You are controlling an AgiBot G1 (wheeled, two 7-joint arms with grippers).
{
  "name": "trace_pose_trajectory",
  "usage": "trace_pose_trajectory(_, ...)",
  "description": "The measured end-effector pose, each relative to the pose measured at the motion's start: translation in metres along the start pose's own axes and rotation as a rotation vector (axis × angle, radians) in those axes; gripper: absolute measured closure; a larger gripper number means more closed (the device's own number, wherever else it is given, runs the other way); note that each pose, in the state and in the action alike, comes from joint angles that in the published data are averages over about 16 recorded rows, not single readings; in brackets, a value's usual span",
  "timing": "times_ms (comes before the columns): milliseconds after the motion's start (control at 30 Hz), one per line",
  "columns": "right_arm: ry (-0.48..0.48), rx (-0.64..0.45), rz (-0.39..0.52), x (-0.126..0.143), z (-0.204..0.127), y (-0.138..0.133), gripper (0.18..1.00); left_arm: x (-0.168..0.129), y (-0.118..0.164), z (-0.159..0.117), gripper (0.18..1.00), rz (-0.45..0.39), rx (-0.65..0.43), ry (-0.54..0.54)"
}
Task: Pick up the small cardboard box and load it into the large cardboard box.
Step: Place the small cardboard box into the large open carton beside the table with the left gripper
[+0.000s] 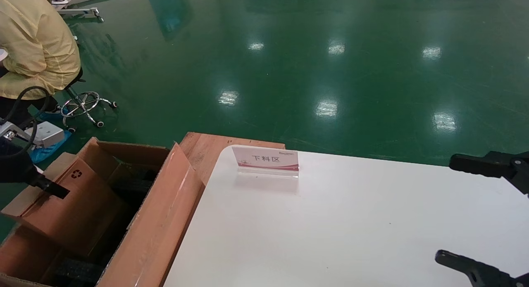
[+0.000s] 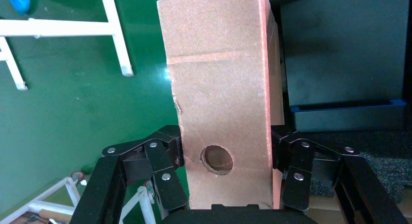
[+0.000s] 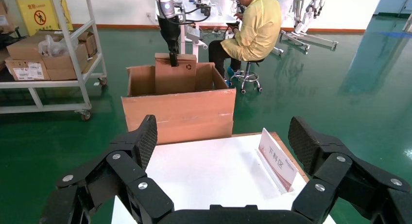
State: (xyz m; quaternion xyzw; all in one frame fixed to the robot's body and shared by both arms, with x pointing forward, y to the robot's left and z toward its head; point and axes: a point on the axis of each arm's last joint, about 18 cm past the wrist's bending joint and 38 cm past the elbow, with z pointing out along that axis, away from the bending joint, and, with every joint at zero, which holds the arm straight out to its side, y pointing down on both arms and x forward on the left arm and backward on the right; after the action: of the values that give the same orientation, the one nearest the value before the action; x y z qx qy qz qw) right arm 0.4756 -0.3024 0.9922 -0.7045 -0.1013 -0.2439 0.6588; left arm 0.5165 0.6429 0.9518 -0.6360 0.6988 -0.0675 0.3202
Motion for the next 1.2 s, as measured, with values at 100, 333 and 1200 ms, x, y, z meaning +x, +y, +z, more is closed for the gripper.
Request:
trace_pose_trajectory(100,0.0,0.0,0.0,0.0,0.0,0.0,0.178,0.001,0.002,0.004,0.95,-0.004,-0.006,0.005)
trace_pose_trajectory(333,0.0,0.0,0.0,0.0,0.0,0.0,0.178,0.004,0.004,0.011,0.949,-0.009,-0.019,0.015)
trace_pose_trajectory(1200,0.001,0.0,0.0,0.0,0.0,0.0,0.178,0.005,0.004,0.011,0.685,-0.007,-0.02,0.017)
